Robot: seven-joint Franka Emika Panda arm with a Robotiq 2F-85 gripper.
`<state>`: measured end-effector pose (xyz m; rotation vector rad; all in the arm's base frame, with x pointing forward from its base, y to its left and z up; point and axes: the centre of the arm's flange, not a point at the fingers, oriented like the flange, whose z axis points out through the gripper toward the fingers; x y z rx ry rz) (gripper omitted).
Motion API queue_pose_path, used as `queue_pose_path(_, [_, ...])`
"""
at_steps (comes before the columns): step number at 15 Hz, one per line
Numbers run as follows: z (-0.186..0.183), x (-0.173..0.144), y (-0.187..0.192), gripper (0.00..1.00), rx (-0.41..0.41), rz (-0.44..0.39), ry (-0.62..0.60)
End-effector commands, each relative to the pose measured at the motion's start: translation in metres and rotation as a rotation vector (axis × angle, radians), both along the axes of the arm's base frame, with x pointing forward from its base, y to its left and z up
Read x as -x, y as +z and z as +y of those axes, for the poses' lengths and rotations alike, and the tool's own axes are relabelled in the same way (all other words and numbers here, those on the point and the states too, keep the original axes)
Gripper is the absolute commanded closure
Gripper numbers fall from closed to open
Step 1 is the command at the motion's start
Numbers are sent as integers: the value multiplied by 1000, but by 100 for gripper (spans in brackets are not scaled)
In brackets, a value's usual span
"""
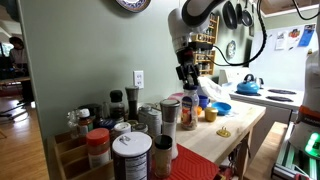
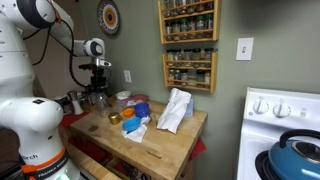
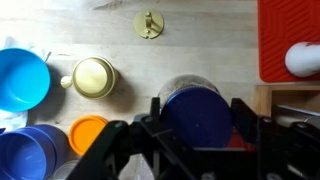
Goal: Put the blue lid on the open container
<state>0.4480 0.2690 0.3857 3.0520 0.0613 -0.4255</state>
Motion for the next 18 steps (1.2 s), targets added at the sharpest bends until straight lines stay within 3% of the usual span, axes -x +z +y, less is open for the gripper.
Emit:
queue_pose_path(1, [5,1,-9,55,-4,24,7])
queue_pose_path(9, [2,8,-12,55,-14,64,-15])
queue_pose_path(18, [4,9,-18,55,-13,36,-21])
